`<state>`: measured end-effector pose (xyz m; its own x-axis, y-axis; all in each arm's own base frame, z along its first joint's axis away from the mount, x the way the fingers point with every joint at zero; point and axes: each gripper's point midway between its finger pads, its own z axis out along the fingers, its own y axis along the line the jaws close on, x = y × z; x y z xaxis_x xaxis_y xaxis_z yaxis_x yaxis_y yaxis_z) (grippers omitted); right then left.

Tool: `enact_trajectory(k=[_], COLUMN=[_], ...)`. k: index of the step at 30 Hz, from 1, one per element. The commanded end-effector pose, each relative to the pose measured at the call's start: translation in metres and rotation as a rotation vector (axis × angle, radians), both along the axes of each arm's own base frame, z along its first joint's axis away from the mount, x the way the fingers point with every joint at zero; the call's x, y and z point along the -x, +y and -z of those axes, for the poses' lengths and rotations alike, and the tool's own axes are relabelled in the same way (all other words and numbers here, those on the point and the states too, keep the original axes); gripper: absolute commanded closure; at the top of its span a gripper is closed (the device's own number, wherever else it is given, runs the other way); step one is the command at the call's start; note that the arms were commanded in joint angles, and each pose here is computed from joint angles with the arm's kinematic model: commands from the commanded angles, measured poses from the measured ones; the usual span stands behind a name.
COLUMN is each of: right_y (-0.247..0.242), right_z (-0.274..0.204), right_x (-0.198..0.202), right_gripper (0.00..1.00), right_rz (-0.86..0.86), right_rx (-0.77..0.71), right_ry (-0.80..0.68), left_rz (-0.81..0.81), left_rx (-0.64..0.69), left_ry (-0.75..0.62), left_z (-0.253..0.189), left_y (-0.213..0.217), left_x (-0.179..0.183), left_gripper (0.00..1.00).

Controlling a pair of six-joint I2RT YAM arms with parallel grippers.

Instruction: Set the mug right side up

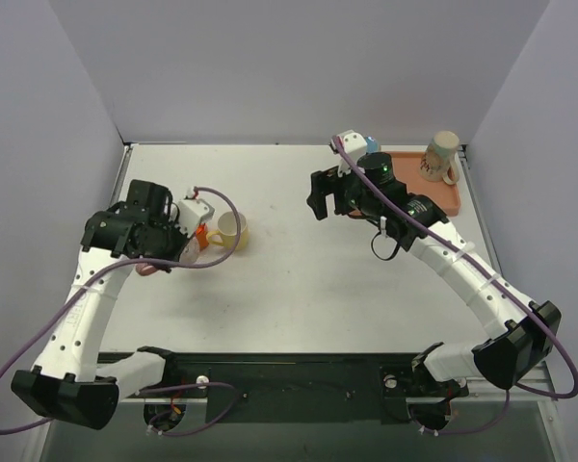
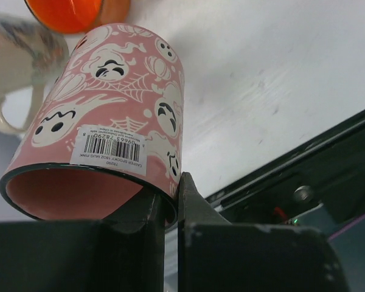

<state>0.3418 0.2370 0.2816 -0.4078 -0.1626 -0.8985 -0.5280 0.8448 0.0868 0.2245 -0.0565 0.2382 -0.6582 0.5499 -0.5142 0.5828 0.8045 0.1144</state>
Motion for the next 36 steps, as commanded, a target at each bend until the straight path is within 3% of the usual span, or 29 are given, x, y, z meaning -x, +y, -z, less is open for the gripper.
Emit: enact_trajectory(k=[1, 3, 9, 16, 21, 23, 27, 28, 29, 36], right_y=[-0.018, -0.020, -0.034, -0.055, -0.078, -0.090, -0.121, -0.134, -0.138, -0.186], right_z=[-0.023, -0.022, -0.014, 0.002, 0.020, 0.030, 0.052, 0.050, 0.055, 0.091], right_x=[-0.011, -0.012, -0.008, -0.007, -0.016, -0.021, -0.040, -0.048, -0.058, -0.134], right_gripper=[0.16, 0.16, 0.16, 0.16, 0.17, 0.16, 0.17, 0.17, 0.18, 0.23], right_rz=[0.048, 0.051, 0.066, 0.111, 0.164, 0.187, 0.218, 0.239, 0.237, 0.229], right_rx=[0.015, 0.012, 0.026, 0.037, 0.073, 0.094, 0.159, 0.156, 0.172, 0.260], right_ry=[-0.070, -0.072, -0.076, -0.056, -0.033, -0.015, 0.021, 0.020, 0.033, 0.092], left_rz=[0.098, 0.033, -0.078, -0.068, -0.087, -0.087, -0.086, -0.090, -0.091, -0.018], left_rx=[-0.389, -0.411, -0.398, -0.337, -0.346, -0.331, -0.280, -0.271, -0.259, -0.175], left_ry=[0.341, 0.406, 0.427, 0.538, 0.545, 0.549, 0.528, 0.495, 0.488, 0.351], left_z=[0.054, 0.068, 0.091, 0.127, 0.147, 0.150, 0.140, 0.132, 0.128, 0.072], left_y=[0.073, 0.093, 0.121, 0.119, 0.127, 0.126, 0.121, 0.123, 0.122, 0.107], left_x=[0.058, 0.056, 0.018, 0.003, -0.007, -0.007, -0.007, -0.011, -0.010, -0.008], left_gripper=[1.00, 1.00, 1.00, 1.00, 1.00, 0.91, 0.55, 0.41, 0.36, 0.31])
